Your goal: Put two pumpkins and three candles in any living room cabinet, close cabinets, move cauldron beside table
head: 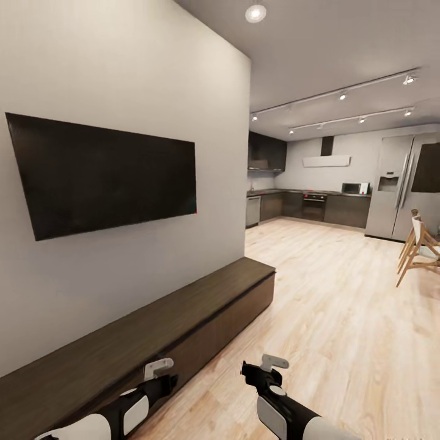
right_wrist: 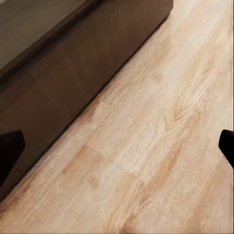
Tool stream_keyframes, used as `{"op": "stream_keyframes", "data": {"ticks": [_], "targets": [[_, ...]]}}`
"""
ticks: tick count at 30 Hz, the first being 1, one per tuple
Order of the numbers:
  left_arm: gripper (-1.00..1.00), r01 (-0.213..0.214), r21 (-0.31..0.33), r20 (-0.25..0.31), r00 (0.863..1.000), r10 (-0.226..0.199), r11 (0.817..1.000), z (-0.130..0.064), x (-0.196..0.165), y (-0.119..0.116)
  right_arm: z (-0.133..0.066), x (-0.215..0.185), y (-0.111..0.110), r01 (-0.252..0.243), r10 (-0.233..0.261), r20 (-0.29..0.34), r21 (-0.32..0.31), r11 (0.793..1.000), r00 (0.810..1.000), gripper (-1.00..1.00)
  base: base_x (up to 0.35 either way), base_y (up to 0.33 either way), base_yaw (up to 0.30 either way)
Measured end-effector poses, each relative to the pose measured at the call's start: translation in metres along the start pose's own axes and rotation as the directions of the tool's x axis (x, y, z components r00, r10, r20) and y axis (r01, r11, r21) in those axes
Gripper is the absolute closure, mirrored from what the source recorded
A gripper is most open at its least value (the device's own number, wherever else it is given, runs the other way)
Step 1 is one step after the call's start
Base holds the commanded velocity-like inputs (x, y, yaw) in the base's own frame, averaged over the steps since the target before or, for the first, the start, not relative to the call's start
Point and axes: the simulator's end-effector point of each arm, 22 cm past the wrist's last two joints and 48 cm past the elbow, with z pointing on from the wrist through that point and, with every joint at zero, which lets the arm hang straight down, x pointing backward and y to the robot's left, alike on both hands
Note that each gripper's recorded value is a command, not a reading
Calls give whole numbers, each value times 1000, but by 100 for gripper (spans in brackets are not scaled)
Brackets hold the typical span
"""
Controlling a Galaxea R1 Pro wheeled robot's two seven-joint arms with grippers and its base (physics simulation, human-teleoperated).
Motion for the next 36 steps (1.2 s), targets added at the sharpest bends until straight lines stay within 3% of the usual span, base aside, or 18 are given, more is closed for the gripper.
{"op": "stream_keyframes", "data": {"ticks": [27,36], "targets": [[-100,-3,12,26,1000,3,1000,-34,-54,-22,-26,-58,8,3,-3,22,6,1000,1000,-100,0,0,-237],[-100,-5,13,28,1000,4,1000,-44,-68,-27,-34,-72,11,5,-5,20,5,1000,1000,-100,0,0,-53]]}}
